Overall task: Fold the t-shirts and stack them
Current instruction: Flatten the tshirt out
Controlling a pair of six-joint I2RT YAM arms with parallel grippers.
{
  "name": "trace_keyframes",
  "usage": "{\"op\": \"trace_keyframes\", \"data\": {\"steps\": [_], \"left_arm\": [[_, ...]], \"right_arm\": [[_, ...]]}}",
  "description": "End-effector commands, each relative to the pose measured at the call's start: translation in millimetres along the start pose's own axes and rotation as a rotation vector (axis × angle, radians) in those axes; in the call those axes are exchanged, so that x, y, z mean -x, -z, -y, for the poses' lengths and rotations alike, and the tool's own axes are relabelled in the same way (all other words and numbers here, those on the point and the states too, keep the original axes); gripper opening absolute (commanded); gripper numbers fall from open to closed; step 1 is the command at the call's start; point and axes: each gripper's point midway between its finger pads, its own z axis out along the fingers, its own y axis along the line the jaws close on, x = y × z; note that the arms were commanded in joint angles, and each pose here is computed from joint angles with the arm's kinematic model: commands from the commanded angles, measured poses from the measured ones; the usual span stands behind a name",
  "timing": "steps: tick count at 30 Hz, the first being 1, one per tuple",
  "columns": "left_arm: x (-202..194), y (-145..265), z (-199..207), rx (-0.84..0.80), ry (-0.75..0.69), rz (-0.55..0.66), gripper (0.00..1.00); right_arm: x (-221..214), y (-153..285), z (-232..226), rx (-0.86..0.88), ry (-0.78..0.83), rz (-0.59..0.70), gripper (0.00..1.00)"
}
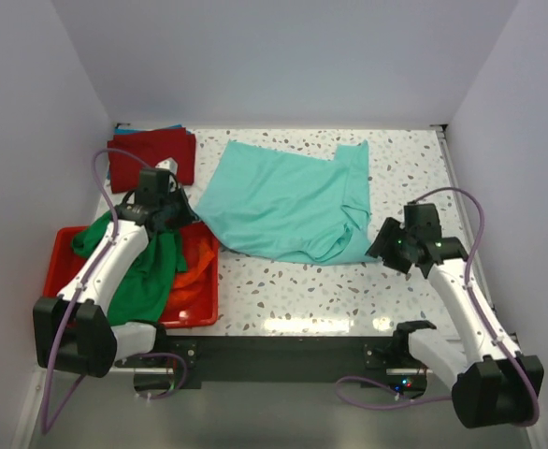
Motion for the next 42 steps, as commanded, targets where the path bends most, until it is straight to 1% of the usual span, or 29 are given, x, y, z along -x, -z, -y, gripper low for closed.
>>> {"op": "trace_keyframes", "data": {"steps": [1, 3, 8, 9, 12, 22, 28, 31, 34, 37, 38, 40, 42], "left_arm": [[3, 4, 5, -0.039, -0.025, 0.02, 0.0], [2, 3, 6, -0.044, -0.024, 0.014, 0.0], [-3, 3, 1, -0.031, -0.027, 0.008, 0.0], [-3, 3, 0, -0.025, -0.029, 0.007, 0.0], [-8, 4, -5, -0.008, -0.032, 0.003, 0.0], [-14, 6, -13, 0.017, -0.033, -0.002, 0.0], [-17, 6, -15, 0.024, -0.037, -0.009, 0.0], [-18, 5, -17, 0.032, -0.04, -0.01, 0.0], [-20, 4, -19, 0.037, -0.039, -0.014, 0.0], [-20, 5, -21, 0.045, -0.042, -0.01, 0.0], [-21, 5, -22, 0.052, -0.045, -0.01, 0.0], [-20, 6, -26, 0.071, -0.047, -0.007, 0.0], [-20, 7, -30, 0.094, -0.045, -0.004, 0.0]], "right_arm": [[14, -8, -29, 0.051, 0.008, 0.045, 0.56], [17, -19, -41, 0.061, 0.021, 0.035, 0.52], [42, -37, -62, 0.081, 0.034, 0.062, 0.45], [41, -46, -62, 0.067, 0.036, 0.038, 0.43], [51, -53, -76, 0.101, 0.033, 0.037, 0.39], [66, -90, -90, 0.092, 0.054, 0.009, 0.36], [56, -112, -86, 0.062, 0.063, -0.057, 0.35], [53, -118, -82, 0.048, 0.064, -0.066, 0.34], [50, -126, -77, 0.025, 0.072, -0.078, 0.31], [48, -132, -75, 0.018, 0.076, -0.092, 0.22], [48, -133, -76, 0.018, 0.077, -0.096, 0.12], [50, -132, -76, 0.012, 0.084, -0.092, 0.0], [56, -127, -74, -0.009, 0.091, -0.073, 0.0]]}}
